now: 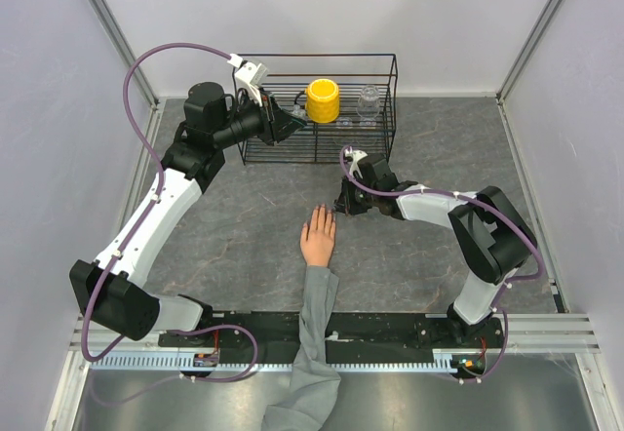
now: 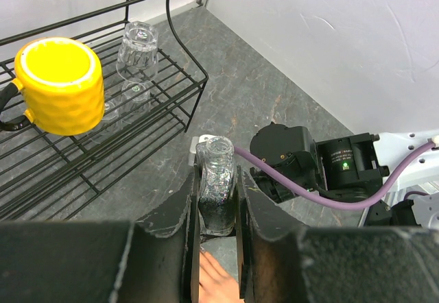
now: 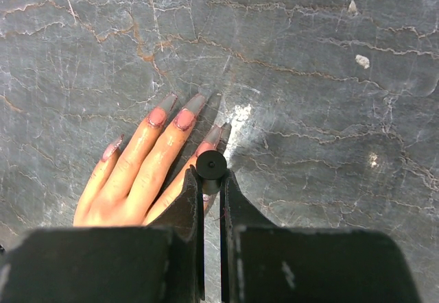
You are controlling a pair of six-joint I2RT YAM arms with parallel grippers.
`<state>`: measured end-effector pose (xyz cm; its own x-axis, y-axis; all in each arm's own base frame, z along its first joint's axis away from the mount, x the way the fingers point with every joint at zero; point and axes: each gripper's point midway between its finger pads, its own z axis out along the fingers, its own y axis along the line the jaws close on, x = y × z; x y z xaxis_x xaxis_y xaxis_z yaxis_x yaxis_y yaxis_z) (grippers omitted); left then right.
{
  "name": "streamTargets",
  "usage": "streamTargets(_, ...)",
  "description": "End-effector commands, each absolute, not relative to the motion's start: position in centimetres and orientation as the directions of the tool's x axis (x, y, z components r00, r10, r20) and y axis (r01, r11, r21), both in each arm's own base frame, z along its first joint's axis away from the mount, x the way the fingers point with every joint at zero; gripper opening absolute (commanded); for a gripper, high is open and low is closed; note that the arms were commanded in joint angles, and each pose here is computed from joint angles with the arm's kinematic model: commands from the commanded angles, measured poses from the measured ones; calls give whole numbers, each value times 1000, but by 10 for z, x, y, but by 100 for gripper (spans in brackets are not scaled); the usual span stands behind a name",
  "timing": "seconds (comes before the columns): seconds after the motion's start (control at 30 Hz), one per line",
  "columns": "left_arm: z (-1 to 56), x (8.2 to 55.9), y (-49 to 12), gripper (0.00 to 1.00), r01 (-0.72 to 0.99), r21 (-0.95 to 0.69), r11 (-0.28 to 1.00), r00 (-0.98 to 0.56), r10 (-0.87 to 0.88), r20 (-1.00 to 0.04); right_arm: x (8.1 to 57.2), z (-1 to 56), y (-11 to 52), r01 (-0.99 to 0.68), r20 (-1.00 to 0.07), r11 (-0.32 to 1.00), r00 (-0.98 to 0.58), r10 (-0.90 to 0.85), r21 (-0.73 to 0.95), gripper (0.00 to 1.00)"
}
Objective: Paint the nails
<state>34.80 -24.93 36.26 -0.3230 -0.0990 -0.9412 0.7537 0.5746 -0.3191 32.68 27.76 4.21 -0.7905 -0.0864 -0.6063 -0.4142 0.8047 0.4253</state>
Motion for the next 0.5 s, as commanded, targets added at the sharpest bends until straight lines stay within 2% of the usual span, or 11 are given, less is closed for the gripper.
streamTargets(0.0,389,344,-248,2,775,-300,556,-277,-128,-952,342,54,288,-434,-643,792,-763,-69,430,0)
streamTargets(0.47,392,344,-248,2,778,-292,556,-270,-123,-955,352,51,285,-416,-642,806,-764,-60,420,0)
